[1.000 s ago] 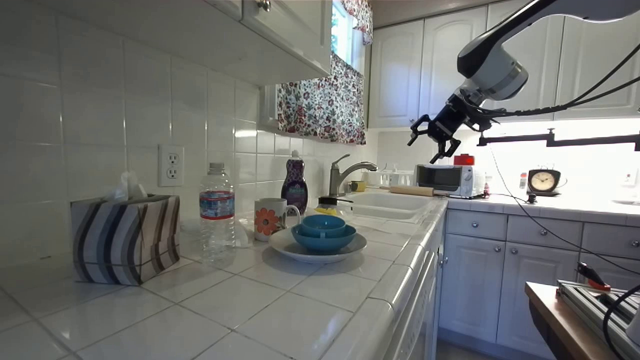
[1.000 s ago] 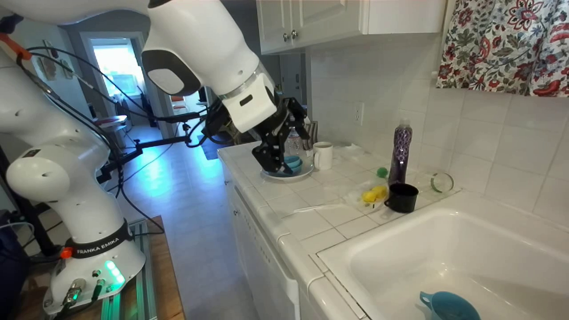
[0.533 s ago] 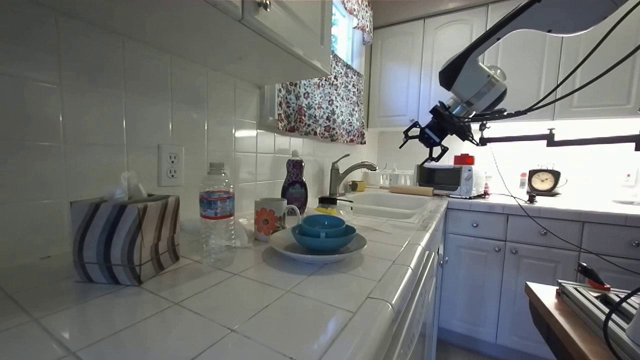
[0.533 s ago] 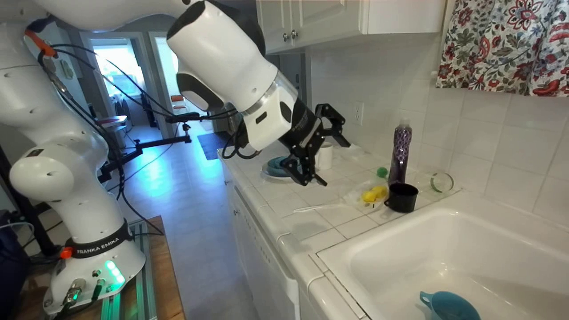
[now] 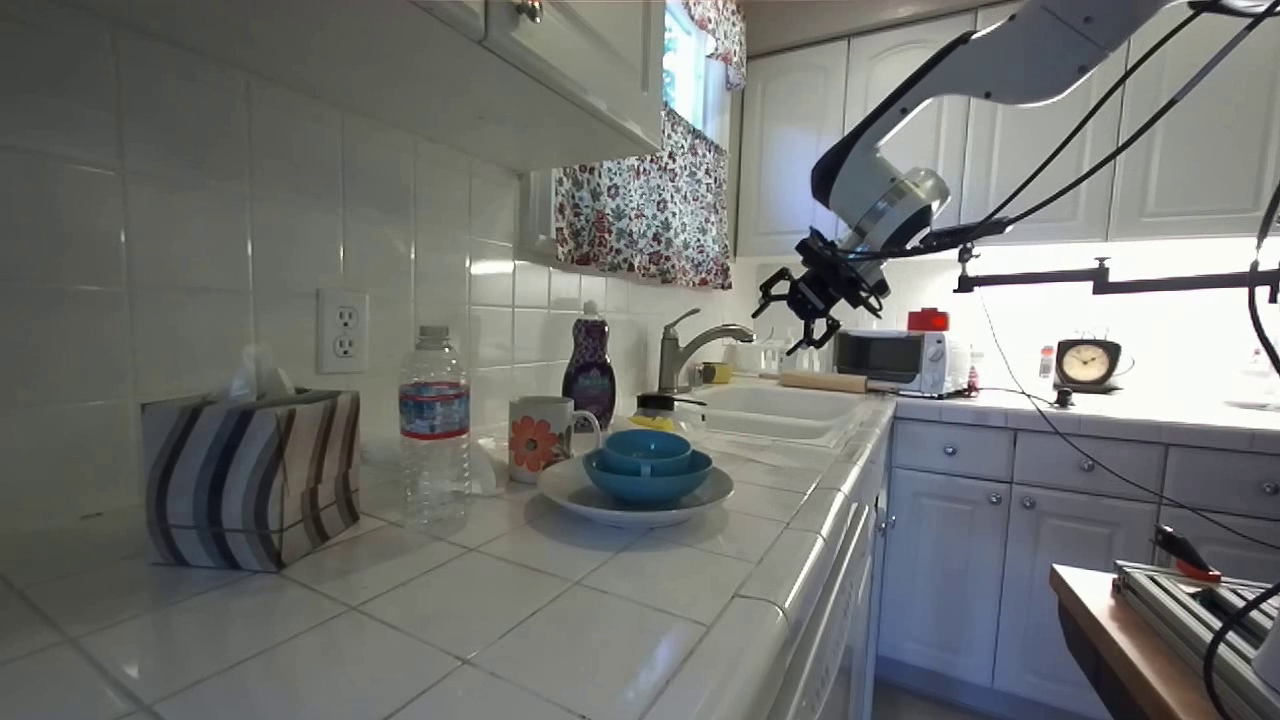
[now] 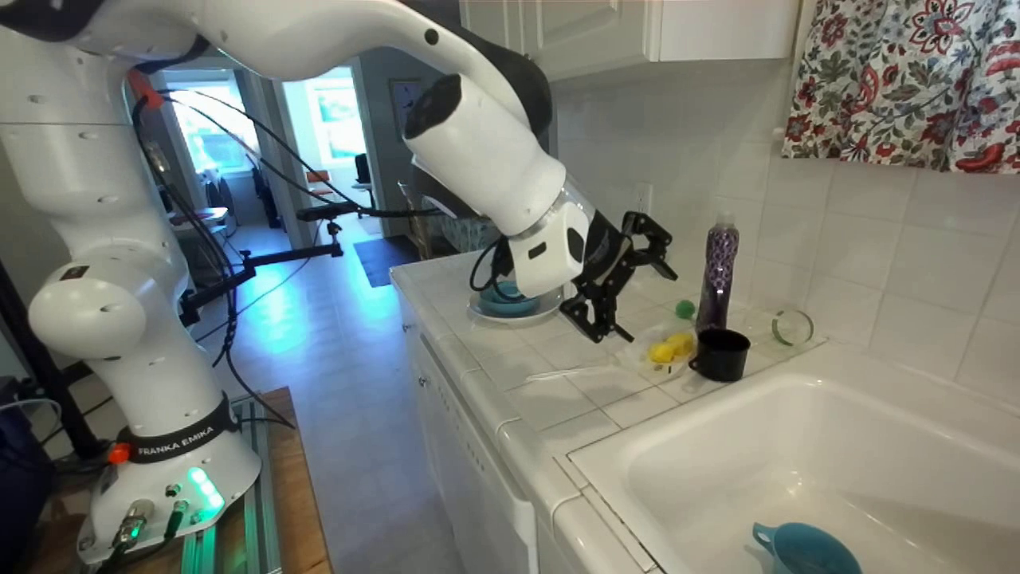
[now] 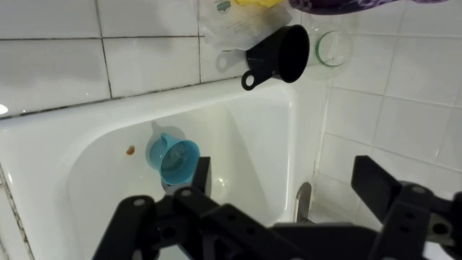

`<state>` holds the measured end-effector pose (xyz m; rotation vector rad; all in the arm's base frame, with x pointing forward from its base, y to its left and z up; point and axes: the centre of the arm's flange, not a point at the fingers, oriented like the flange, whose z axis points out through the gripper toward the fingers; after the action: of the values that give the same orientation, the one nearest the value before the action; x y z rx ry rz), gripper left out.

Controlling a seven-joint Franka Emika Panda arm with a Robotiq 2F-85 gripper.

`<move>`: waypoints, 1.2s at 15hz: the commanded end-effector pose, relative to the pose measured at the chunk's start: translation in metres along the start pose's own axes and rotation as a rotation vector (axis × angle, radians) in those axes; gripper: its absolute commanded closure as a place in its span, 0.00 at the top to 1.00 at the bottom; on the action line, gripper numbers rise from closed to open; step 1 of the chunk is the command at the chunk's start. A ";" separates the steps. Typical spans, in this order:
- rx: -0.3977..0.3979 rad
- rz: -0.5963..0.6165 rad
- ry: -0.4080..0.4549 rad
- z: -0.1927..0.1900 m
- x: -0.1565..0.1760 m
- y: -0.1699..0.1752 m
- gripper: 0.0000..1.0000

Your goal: Pour the liquid in the black measuring cup into the sink then place the cup back on the counter.

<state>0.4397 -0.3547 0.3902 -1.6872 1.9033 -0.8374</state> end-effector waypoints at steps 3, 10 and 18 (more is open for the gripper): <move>-0.076 0.033 0.049 0.075 0.016 0.019 1.00; -0.137 0.026 0.040 0.083 0.010 0.036 1.00; -0.097 0.057 0.193 0.096 -0.011 0.034 1.00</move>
<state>0.4727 -0.3673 0.3081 -1.6862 2.1131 -0.8514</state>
